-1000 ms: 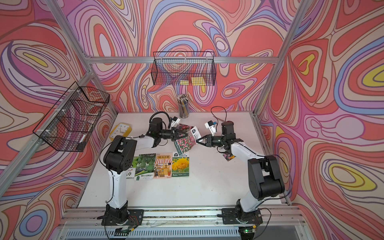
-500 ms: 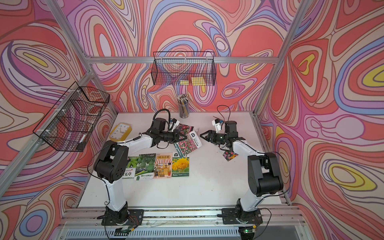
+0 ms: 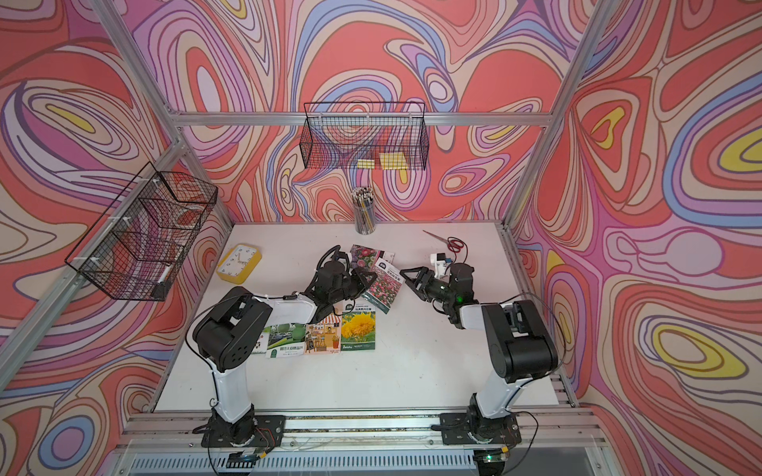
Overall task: Arrange the seed packets in a row
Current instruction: Place the seed packet at the center of the board.
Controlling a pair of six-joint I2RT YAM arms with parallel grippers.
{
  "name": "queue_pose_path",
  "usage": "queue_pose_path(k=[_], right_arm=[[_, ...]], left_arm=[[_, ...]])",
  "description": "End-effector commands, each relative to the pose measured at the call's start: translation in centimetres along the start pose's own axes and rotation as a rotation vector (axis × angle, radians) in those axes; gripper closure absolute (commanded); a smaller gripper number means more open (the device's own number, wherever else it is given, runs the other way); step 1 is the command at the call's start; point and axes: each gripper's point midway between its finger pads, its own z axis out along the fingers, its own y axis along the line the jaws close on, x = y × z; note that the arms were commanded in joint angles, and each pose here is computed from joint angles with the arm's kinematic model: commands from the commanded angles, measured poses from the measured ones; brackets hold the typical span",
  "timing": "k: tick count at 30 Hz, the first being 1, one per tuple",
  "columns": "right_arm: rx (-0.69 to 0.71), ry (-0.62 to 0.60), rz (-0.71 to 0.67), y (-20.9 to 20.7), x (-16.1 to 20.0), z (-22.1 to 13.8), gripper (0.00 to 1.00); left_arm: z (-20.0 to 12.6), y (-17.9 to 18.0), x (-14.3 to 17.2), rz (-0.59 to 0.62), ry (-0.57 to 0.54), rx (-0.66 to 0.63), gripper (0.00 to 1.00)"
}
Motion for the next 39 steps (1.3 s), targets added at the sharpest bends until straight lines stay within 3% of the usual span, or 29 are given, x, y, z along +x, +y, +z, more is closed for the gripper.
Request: queue_pose_path(k=[1, 2, 7, 15, 17, 19, 21, 22, 24, 25, 26, 28, 33, 36, 39], right_arm=[[-0.103, -0.008, 0.02, 1.7, 0.1, 0.4, 0.16], [-0.104, -0.01, 0.021, 1.7, 0.1, 0.4, 0.09], [-0.075, 0.007, 0.058, -0.1, 0.9, 1.1, 0.09], [-0.181, 0.048, 0.099, 1.3, 2.2, 3.6, 0.26], [-0.218, 0.053, 0.111, 1.6, 2.4, 4.0, 0.36], [-0.238, 0.055, 0.12, 1.6, 2.6, 4.3, 0.55], [-0.24, 0.052, 0.123, 1.3, 2.6, 4.2, 0.93], [-0.232, 0.057, 0.124, 1.1, 2.8, 4.2, 1.0], [-0.207, 0.064, 0.111, 0.8, 3.1, 4.1, 1.0], [-0.19, 0.072, 0.104, 0.7, 3.3, 4.1, 1.0], [-0.171, 0.085, 0.091, 0.5, 3.6, 4.0, 1.0], [-0.114, 0.116, 0.062, -0.2, 4.3, 3.8, 1.0], [0.119, 0.234, -0.003, -3.2, 7.0, 2.1, 1.0], [0.278, 0.285, -0.043, -5.2, 8.3, 0.3, 1.0], [0.342, 0.312, -0.045, -6.2, 9.4, -0.9, 1.0]], left_arm=[[-1.4, -3.3, -3.7, -0.06, -0.221, 0.101, 1.0], [-1.7, -3.4, -3.9, -0.064, -0.249, 0.107, 1.0], [-2.4, -4.2, -4.8, -0.091, -0.321, 0.142, 1.0], [-1.3, -4.9, -4.1, -0.112, -0.325, 0.169, 1.0], [-1.1, -4.9, -3.9, -0.116, -0.323, 0.171, 1.0], [-0.9, -4.8, -3.9, -0.117, -0.319, 0.169, 1.0], [-0.9, -4.6, -3.8, -0.115, -0.314, 0.162, 1.0], [-0.9, -4.6, -3.7, -0.11, -0.311, 0.16, 1.0], [-0.6, -4.6, -3.4, -0.091, -0.285, 0.147, 1.0], [-0.3, -4.6, -3.2, -0.08, -0.258, 0.139, 0.9], [0.0, -4.5, -3.0, -0.069, -0.222, 0.124, 0.65], [0.4, -4.0, -2.6, -0.048, -0.144, 0.083, 0.02], [-1.7, -1.3, -4.0, -0.05, -0.053, 0.023, 0.01], [-4.1, 0.0, -5.0, 0.041, -0.014, -0.104, 0.01], [-6.3, 0.0, -5.5, 0.132, 0.007, -0.18, 0.01]])
